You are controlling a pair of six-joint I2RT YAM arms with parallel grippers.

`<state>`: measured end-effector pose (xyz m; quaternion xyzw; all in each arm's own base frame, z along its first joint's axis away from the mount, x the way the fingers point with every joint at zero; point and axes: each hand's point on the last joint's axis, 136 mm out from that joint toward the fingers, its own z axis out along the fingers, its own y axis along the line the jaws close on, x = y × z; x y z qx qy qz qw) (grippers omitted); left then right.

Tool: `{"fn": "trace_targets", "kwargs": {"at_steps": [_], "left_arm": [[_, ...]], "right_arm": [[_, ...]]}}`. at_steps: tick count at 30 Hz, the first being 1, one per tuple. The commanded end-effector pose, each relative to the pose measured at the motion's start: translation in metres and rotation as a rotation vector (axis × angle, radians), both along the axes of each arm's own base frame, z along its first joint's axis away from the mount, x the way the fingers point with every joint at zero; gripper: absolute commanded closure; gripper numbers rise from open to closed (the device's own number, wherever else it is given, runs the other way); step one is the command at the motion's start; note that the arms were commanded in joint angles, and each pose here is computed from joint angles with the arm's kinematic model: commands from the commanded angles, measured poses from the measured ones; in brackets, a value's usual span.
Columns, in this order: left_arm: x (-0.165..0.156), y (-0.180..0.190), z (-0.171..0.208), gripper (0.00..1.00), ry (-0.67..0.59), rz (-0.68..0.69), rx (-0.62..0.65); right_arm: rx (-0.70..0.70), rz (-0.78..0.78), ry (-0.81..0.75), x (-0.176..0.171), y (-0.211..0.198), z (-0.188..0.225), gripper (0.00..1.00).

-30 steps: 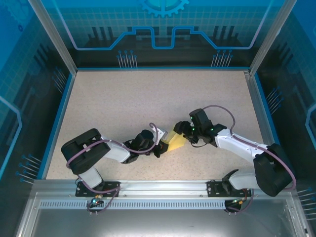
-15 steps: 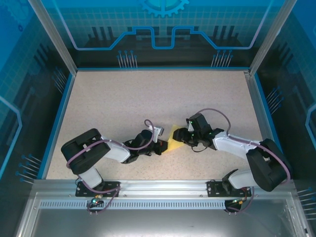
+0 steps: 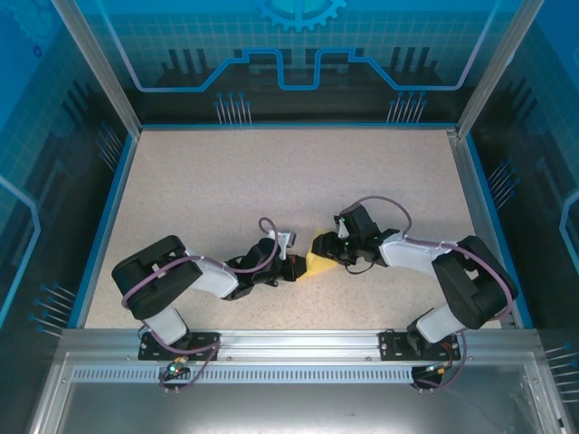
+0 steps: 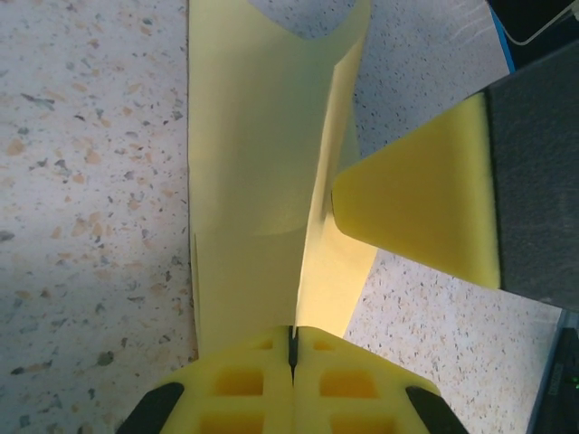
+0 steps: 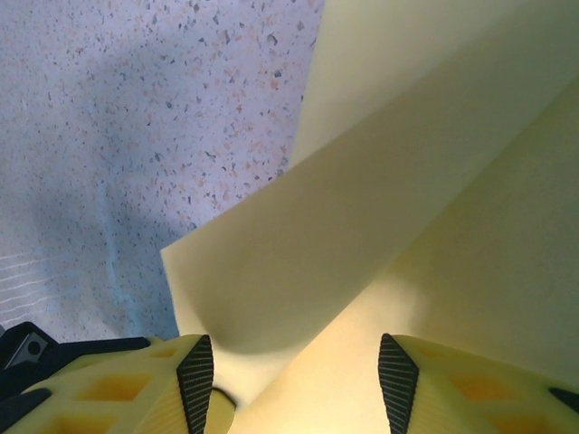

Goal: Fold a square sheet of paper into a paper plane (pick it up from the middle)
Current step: Fourth fold the wing at the center of the table.

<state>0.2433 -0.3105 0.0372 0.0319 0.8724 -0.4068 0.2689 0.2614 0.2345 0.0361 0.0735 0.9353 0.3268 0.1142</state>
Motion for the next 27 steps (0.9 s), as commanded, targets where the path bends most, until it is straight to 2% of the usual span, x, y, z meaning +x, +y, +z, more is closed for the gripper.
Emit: {"fn": "trace_targets", "kwargs": {"at_steps": [1,7,16,27], "left_arm": [[-0.001,0.007,-0.012,0.95,0.062,0.056,-0.012],[0.000,0.011,-0.022,0.95,0.124,0.093,-0.024],[0.002,0.012,-0.022,0.94,0.147,0.095,-0.038],[0.003,0.013,-0.009,0.88,0.145,0.068,-0.045]], "right_arm": [[0.014,0.012,-0.008,0.009,0.003,0.002,0.48],[-0.011,0.009,0.015,0.007,0.000,-0.006,0.48],[-0.059,0.019,0.052,0.005,-0.003,-0.018,0.47],[-0.218,-0.031,0.149,-0.003,-0.022,-0.040,0.47]]}}
